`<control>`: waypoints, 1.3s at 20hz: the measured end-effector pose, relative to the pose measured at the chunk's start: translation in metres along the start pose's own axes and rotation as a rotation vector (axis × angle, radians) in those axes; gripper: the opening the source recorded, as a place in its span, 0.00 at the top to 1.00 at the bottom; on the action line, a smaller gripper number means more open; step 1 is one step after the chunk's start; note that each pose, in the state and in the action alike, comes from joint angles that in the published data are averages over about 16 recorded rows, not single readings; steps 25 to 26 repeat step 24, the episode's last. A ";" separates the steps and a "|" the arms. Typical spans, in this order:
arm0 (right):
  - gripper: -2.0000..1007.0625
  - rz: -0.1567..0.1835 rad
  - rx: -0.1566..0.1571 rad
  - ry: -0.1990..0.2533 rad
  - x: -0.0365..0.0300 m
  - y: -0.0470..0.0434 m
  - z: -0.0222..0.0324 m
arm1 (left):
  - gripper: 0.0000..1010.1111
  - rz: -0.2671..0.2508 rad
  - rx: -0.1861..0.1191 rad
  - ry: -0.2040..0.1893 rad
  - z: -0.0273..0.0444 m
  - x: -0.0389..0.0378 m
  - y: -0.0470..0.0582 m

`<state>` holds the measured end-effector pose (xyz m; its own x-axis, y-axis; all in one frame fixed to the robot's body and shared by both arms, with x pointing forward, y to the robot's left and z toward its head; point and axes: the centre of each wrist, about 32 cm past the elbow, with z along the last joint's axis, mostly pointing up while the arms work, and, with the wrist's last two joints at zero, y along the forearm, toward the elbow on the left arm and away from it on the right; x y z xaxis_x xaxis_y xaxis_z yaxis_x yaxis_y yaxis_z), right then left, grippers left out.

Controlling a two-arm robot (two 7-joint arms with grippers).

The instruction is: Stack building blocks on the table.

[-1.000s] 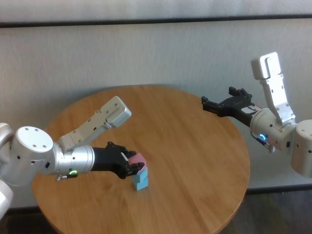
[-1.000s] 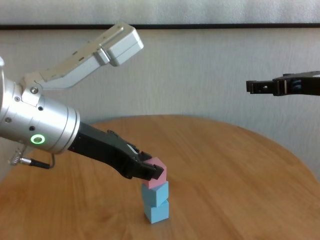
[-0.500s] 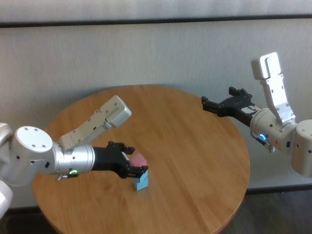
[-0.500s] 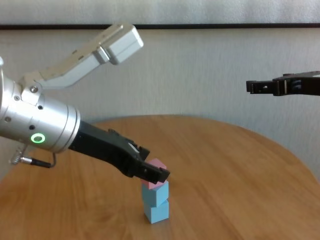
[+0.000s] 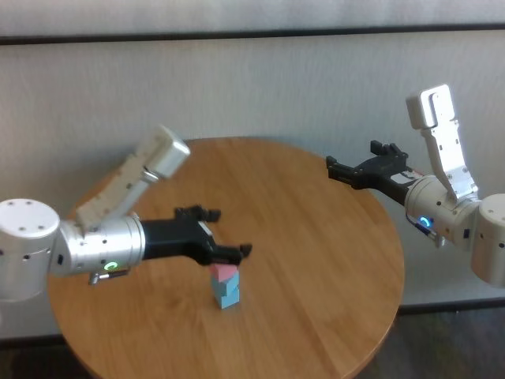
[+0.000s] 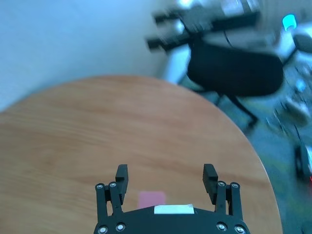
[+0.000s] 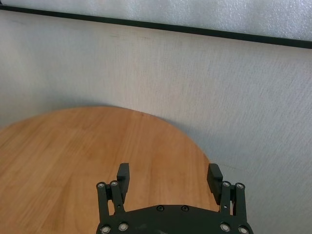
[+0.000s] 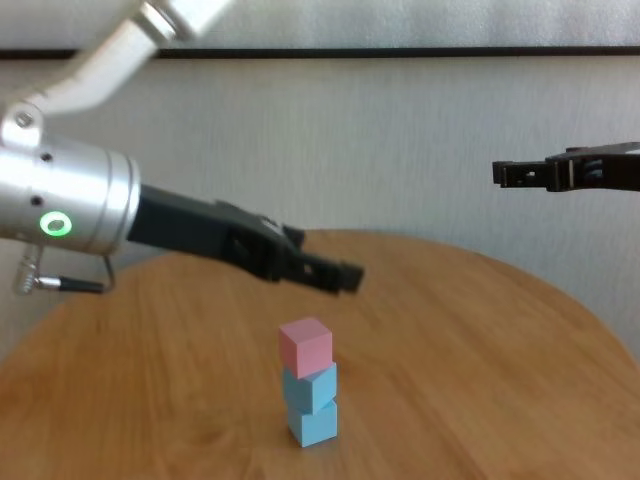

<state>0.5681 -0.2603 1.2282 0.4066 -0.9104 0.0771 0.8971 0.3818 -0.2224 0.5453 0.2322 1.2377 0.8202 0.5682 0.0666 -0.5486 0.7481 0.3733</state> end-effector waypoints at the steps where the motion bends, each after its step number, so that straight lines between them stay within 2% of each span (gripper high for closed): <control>1: 0.00 0.000 0.000 0.000 0.0000 0.0000 0.0000 | 0.03 0.024 -0.023 0.014 -0.0013 -0.0013 0.003; 4: 0.00 0.000 0.000 0.000 0.0000 0.0000 0.0000 | 0.01 0.113 -0.094 0.055 -0.0065 -0.0063 0.012; 8: 0.00 0.000 0.000 0.000 0.0000 0.0000 0.0000 | 0.01 0.269 -0.174 0.098 -0.0159 -0.0151 0.024; 11: 0.00 0.000 0.000 0.000 0.0000 0.0000 0.0000 | 0.01 0.376 -0.216 0.120 -0.0230 -0.0214 0.031; 14: 0.00 0.000 0.000 0.000 0.0000 0.0000 0.0000 | 0.01 0.449 -0.243 0.126 -0.0278 -0.0261 0.035; 19: 0.00 0.000 0.000 0.000 0.0000 0.0000 0.0000 | 0.01 0.504 -0.262 0.120 -0.0303 -0.0305 0.037; 26: 0.00 0.000 0.000 0.000 0.0000 0.0000 0.0000 | 0.01 0.502 -0.262 0.116 -0.0300 -0.0308 0.036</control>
